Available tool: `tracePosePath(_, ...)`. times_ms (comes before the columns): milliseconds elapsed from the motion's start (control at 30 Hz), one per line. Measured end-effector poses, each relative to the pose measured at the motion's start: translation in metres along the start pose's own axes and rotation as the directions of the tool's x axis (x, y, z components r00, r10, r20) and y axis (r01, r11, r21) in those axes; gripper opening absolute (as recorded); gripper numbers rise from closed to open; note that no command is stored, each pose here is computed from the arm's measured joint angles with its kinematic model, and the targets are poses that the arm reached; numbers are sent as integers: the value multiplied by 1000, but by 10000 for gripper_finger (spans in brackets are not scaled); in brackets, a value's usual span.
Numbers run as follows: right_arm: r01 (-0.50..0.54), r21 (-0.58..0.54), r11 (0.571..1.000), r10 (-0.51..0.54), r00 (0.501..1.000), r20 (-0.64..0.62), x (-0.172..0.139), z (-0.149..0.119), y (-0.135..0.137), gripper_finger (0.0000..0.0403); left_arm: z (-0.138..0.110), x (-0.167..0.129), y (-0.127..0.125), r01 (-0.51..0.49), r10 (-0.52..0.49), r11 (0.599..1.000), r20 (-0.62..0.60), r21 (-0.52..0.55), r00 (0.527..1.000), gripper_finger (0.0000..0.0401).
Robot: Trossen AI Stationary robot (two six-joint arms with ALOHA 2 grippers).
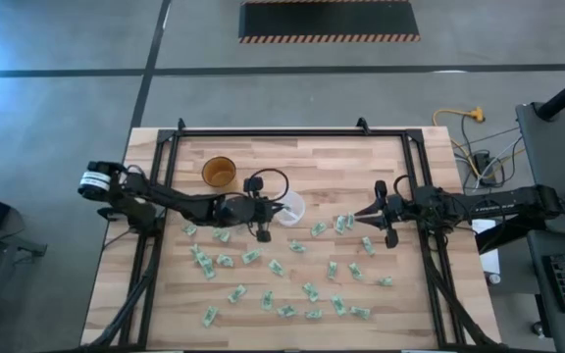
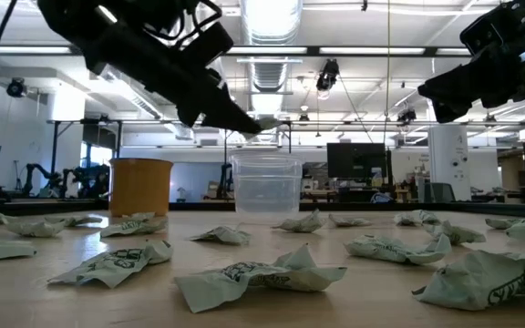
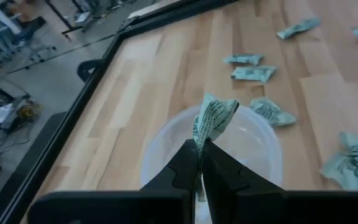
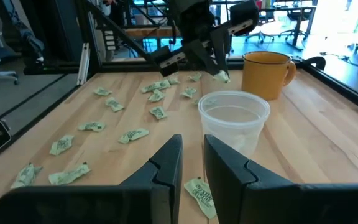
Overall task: Pick and place Stevia / Truvia into bins
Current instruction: Put the stevia packet into the transparent container
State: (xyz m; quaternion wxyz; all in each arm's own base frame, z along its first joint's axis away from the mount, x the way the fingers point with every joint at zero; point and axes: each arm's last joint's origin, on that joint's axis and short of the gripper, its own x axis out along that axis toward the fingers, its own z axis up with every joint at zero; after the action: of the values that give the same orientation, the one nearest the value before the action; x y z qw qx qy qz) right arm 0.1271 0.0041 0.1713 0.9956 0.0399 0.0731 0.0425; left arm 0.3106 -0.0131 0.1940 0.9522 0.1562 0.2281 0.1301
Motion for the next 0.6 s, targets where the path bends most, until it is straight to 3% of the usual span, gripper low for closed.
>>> tracePosePath(133, 0, 0, 1000, 0, 1000, 0, 0, 0, 0, 59, -1, 3, 1, 58, -58, 998, -30, 10, 998, 14)
tracePosePath(467, -3, 9, 1000, 3, 1000, -9, 0, -1, 0, 59, -2, 2, 3, 19, -19, 1000, -43, 11, 999, 124)
tracePosePath(600, -24, 11, 1000, 25, 998, -54, 4, -5, 1, 59, 6, -6, 5, 15, -15, 1000, -14, 2, 1000, 151)
